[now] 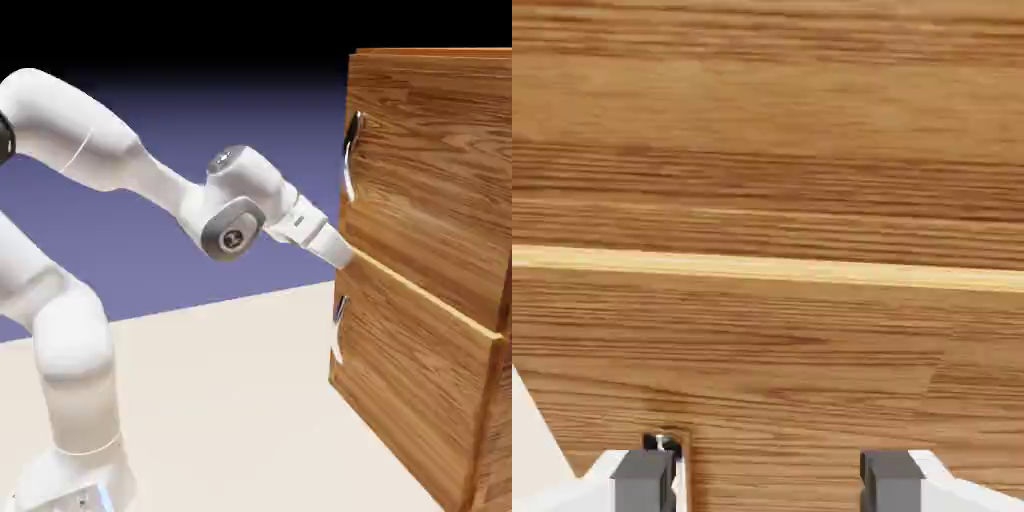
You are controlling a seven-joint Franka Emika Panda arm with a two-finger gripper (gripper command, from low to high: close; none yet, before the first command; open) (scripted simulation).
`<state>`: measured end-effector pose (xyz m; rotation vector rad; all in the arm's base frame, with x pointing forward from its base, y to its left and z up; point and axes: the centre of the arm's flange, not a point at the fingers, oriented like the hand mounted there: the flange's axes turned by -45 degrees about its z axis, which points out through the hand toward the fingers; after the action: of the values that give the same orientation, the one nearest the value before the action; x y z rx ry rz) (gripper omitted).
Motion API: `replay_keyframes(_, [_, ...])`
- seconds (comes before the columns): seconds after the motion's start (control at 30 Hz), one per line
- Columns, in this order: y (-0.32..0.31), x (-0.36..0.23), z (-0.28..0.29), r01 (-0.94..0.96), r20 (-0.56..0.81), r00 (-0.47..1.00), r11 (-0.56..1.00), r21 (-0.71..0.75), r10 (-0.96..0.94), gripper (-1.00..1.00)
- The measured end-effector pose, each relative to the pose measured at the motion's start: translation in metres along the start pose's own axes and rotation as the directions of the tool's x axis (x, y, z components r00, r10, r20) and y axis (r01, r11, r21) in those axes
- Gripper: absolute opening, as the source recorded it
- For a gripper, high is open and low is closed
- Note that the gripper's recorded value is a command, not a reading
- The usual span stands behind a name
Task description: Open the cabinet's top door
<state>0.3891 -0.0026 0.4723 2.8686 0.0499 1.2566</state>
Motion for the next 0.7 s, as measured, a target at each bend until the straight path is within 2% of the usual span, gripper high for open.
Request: replay_keyframes(0.7, [0.026,0.042,-0.072,-0.096,-0.251,0.964,0.995,0.002,0.094,0.00])
